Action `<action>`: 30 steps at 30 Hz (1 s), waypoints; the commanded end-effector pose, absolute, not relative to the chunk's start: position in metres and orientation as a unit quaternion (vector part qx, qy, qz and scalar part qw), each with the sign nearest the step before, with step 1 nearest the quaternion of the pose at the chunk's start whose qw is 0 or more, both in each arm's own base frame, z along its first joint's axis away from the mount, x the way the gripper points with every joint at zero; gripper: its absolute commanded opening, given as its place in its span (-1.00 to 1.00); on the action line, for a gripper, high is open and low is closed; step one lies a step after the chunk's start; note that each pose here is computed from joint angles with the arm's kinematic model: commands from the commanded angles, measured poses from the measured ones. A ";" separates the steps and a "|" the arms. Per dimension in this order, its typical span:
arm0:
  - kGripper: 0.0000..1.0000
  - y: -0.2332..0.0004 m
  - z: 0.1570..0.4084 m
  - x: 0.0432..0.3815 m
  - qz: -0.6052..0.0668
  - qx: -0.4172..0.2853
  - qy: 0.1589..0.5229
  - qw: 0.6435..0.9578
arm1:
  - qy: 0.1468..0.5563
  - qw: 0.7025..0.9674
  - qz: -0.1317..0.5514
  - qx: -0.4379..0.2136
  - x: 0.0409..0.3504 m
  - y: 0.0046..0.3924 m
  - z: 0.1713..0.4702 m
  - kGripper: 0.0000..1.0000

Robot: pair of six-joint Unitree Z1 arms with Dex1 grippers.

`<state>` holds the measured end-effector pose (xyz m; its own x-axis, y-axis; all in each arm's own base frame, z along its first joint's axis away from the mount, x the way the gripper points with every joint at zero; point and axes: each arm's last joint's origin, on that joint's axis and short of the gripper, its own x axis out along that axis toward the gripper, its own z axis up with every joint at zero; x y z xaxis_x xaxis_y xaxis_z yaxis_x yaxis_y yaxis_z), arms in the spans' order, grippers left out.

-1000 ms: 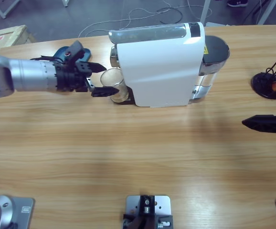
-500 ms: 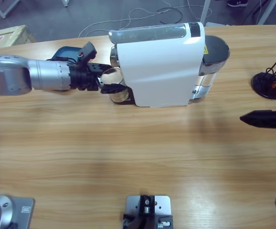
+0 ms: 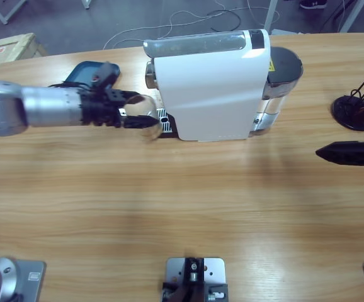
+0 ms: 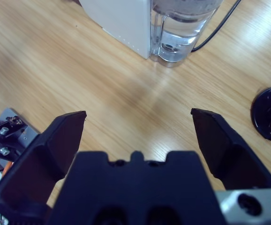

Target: Pour coffee

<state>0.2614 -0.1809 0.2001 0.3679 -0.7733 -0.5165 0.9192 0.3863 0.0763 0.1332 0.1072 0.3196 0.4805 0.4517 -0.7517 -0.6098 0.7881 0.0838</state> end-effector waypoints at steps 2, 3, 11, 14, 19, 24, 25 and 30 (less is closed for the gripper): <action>-1.00 -0.085 0.236 0.289 -0.270 0.148 0.215 0.927 | 0.395 0.858 0.316 -0.088 0.107 0.089 0.325 1.00; -1.00 -0.075 0.235 0.299 -0.242 0.143 0.221 0.934 | 0.394 0.859 0.316 -0.087 0.107 0.089 0.326 1.00; -1.00 -0.040 0.197 0.366 -0.140 0.079 0.278 0.947 | 0.398 0.857 0.316 -0.088 0.111 0.092 0.326 1.00; -1.00 -0.041 0.185 0.374 -0.142 0.077 0.290 0.943 | 0.401 0.856 0.315 -0.089 0.112 0.093 0.324 1.00; -1.00 -0.043 0.175 0.382 -0.148 0.075 0.299 0.940 | 0.406 0.854 0.313 -0.091 0.118 0.097 0.321 1.00; -1.00 -0.052 0.170 0.394 -0.162 0.077 0.311 0.933 | 0.406 0.854 0.312 -0.091 0.121 0.099 0.320 1.00; -1.00 -0.053 0.170 0.396 -0.163 0.078 0.316 0.932 | 0.406 0.854 0.312 -0.091 0.121 0.100 0.319 1.00; -1.00 -0.056 0.166 0.397 -0.164 0.079 0.328 0.927 | 0.405 0.855 0.310 -0.092 0.122 0.100 0.320 1.00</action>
<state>0.3911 -0.0497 0.1915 0.7889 -0.2453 -0.5635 0.3391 0.9384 0.0662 0.1162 0.0940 0.3299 0.5076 0.4728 -0.7203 -0.6099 0.7877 0.0872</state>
